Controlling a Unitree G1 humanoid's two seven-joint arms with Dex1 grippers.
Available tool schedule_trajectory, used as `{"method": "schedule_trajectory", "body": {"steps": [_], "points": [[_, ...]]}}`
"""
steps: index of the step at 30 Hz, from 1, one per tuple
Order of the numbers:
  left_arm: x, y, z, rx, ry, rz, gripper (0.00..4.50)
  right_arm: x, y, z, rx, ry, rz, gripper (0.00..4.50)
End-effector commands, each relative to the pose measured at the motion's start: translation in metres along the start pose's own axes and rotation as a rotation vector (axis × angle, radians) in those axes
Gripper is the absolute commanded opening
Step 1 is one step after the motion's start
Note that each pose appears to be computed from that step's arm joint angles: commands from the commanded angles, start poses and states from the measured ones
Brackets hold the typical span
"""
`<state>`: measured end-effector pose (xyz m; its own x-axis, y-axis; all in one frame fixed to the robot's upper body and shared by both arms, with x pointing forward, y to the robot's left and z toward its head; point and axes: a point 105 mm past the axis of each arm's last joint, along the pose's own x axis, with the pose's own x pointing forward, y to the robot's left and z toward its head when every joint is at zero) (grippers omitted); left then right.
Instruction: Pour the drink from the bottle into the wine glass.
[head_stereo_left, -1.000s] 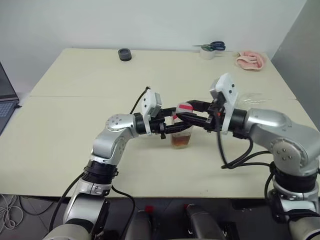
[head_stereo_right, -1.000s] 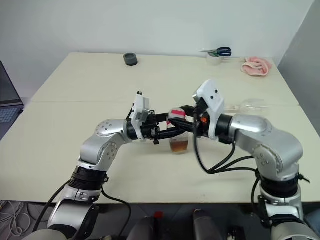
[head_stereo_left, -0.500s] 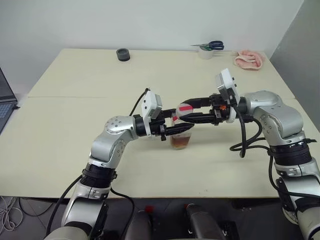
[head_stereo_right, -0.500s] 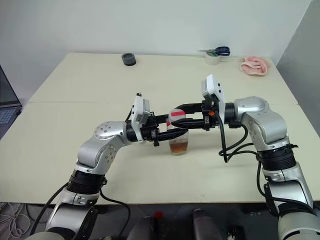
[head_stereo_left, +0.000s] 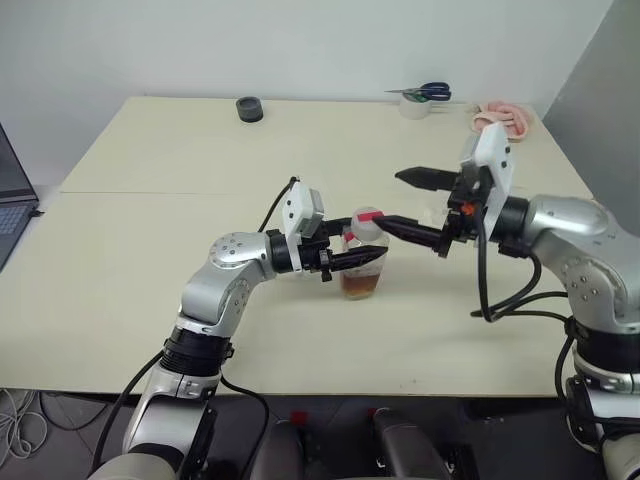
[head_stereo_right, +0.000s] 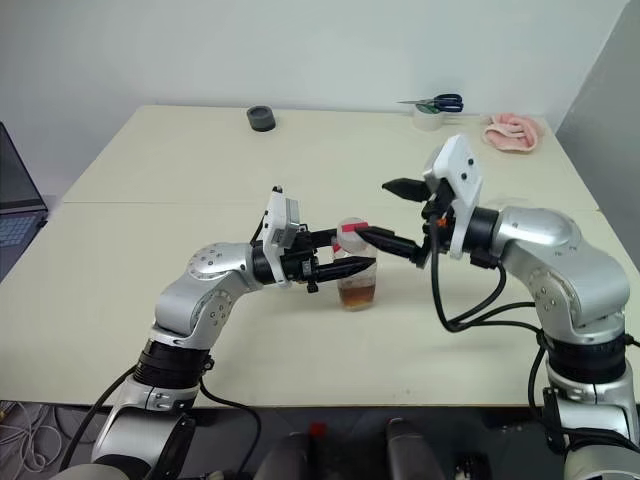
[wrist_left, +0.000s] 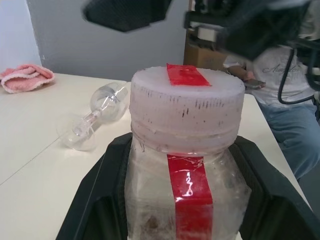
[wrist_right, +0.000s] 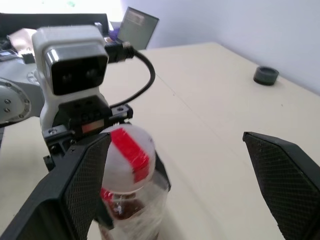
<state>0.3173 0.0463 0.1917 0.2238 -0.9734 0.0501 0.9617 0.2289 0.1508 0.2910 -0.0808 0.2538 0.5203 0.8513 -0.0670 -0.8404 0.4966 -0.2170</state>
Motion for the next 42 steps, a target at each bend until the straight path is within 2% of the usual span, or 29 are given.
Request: {"method": "schedule_trajectory", "body": {"steps": [1, 5, 8, 18, 26, 29, 33, 37, 39, 42], "points": [[0.006, 0.002, 0.014, 0.062, -0.036, -0.011, 2.19, -0.001, 0.02, 0.012, 0.002, -0.031, -0.031, 4.5], [0.011, 0.005, 0.015, 0.067, -0.047, -0.024, 2.19, 0.004, 0.024, 0.015, 0.063, -0.057, -0.094, 4.5], [0.013, 0.007, 0.015, 0.071, -0.05, -0.028, 2.19, 0.007, 0.019, 0.004, 0.085, -0.009, -0.175, 4.5], [0.015, 0.008, 0.014, 0.076, -0.057, -0.034, 2.19, 0.015, 0.014, -0.003, 0.142, 0.006, -0.266, 4.5], [0.011, 0.008, 0.012, 0.084, -0.044, -0.016, 2.19, 0.019, 0.014, -0.004, 0.152, 0.008, -0.264, 1.85], [0.01, 0.008, 0.012, 0.086, -0.044, -0.01, 2.19, 0.021, 0.015, -0.003, 0.155, 0.003, -0.251, 1.83], [0.01, 0.01, 0.014, 0.085, -0.047, -0.001, 2.19, 0.029, 0.02, 0.002, 0.154, -0.052, -0.102, 1.83], [0.012, 0.01, 0.014, 0.062, -0.061, 0.004, 2.19, 0.032, 0.037, 0.001, 0.065, -0.099, 0.32, 1.83], [0.013, 0.009, 0.013, 0.062, -0.061, -0.001, 2.19, 0.033, 0.031, 0.001, 0.043, -0.114, 0.43, 1.83], [0.015, 0.009, 0.015, 0.062, -0.063, -0.004, 2.19, 0.046, 0.011, -0.007, -0.005, -0.078, 0.482, 1.83]]}}
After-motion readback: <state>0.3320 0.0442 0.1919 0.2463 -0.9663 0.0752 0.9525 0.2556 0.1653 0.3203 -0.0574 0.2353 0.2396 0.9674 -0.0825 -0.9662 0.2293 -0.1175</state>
